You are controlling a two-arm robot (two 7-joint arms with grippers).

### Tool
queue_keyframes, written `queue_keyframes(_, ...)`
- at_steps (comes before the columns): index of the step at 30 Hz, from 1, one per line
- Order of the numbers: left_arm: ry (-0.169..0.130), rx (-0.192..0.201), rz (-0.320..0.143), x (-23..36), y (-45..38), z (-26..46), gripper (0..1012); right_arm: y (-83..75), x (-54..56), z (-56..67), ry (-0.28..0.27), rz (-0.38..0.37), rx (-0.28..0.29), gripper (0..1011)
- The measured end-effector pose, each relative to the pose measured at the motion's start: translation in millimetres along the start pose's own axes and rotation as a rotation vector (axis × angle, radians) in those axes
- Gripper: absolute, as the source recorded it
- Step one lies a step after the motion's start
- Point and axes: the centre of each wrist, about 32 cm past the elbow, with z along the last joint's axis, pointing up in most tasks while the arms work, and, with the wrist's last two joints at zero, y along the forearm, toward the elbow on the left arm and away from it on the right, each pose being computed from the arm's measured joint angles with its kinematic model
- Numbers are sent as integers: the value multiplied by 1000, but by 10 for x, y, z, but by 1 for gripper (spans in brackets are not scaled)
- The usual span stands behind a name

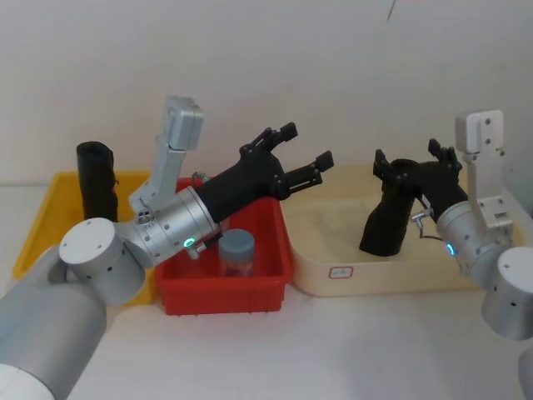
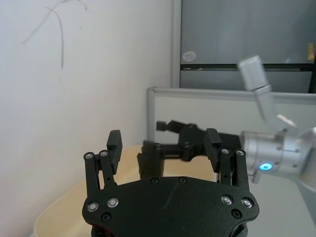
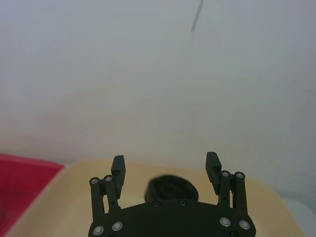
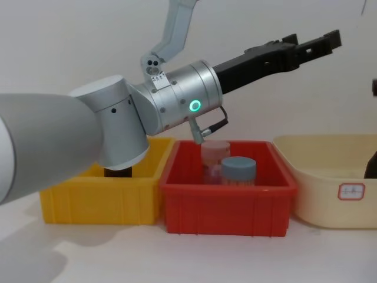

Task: Pick up the garbage bag with the one hand and transfer it to the other hand.

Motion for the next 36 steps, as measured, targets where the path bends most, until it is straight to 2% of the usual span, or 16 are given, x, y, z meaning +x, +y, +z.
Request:
queue_keyframes(4, -19, -7, 29, -27, 45, 24, 1001, -52, -32, 83, -3, 21, 43, 1000)
queue_keyframes(10, -60, -23, 90, -92, 162, 82, 1001, -132, -107, 179, -6, 66, 88, 1000)
queue_keyframes(14, -91, -37, 130, -139, 238, 125, 1002, -181, -162, 208, -8, 96, 101, 1000)
queue_keyframes(15, -107, -44, 150, -158, 274, 144, 1002, -187, -169, 211, -8, 100, 102, 1000)
queue_keyframes(18, -129, -54, 170, -186, 320, 174, 1001, -229, -212, 214, -9, 127, 104, 1000)
queue_keyframes(19, -148, -65, 193, -208, 364, 196, 1001, -248, -234, 212, -9, 139, 102, 1000)
queue_keyframes(23, -191, -90, 234, -259, 450, 249, 1001, -287, -288, 205, -10, 170, 99, 1000)
queue_keyframes(27, -246, -116, 290, -317, 582, 319, 1002, -343, -365, 184, -12, 216, 89, 1000)
queue_keyframes(30, -274, -125, 319, -351, 661, 353, 1001, -387, -434, 166, -13, 251, 81, 1000)
queue_keyframes(31, -290, -132, 341, -376, 720, 377, 1001, -393, -444, 163, -13, 257, 79, 1000)
queue_keyframes(32, -295, -134, 347, -383, 738, 384, 1001, -405, -464, 157, -14, 266, 77, 1000)
queue_keyframes(33, -311, -139, 371, -407, 805, 408, 1001, -421, -493, 148, -15, 283, 73, 1000)
queue_keyframes(36, -332, -144, 404, -447, 902, 440, 1001, -446, -539, 134, -16, 305, 67, 1000)
